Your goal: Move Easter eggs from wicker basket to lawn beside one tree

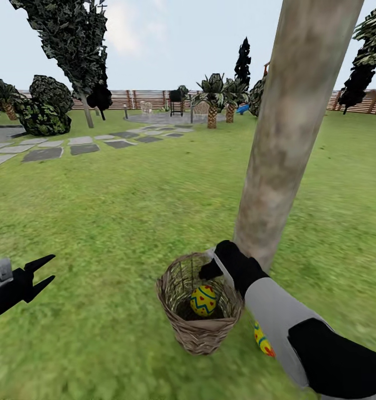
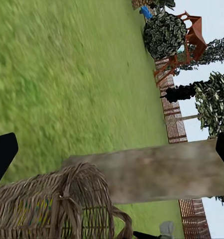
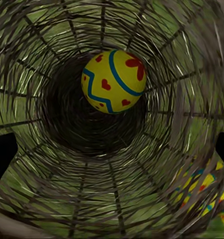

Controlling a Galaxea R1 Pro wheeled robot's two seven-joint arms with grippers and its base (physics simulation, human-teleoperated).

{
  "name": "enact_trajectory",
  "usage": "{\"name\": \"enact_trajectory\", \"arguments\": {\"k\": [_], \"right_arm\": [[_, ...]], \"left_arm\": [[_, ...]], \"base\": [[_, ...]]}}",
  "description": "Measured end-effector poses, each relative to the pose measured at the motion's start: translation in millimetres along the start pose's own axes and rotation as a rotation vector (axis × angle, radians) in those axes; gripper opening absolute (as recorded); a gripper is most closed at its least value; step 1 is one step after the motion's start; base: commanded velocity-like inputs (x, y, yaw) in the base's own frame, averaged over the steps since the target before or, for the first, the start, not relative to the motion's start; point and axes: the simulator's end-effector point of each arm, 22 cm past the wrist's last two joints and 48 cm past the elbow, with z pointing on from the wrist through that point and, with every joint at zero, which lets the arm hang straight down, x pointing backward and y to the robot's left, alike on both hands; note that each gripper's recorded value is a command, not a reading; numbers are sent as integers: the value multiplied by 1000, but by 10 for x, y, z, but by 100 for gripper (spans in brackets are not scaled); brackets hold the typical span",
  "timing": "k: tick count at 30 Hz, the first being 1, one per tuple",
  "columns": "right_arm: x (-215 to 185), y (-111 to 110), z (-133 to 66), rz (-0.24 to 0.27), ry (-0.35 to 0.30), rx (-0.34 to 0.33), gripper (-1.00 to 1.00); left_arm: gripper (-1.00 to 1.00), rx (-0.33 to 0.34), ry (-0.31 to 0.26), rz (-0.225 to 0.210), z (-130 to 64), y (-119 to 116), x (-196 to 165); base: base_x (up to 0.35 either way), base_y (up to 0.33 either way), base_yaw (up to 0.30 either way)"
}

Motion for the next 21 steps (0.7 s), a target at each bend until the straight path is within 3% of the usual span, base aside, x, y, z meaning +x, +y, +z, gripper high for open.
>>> {"name": "enact_trajectory", "arguments": {"k": [5,8,16,21], "right_arm": [[58,153,66,82,32,-86,100],[95,108,121,111,34,-62,100],[128,120,187,115,27,-63,100],[139,123,190,118,29,-65,100]], "left_arm": [[100,-3,0,1,-4,90,37],[100,-3,2,2,-6,156,68],[100,-1,-1,3,-17,232,94],[100,-1,-1,1,-22,234,91]], "base": [[0,0,0],[0,0,0],[1,0,0],[207,0,0]]}}
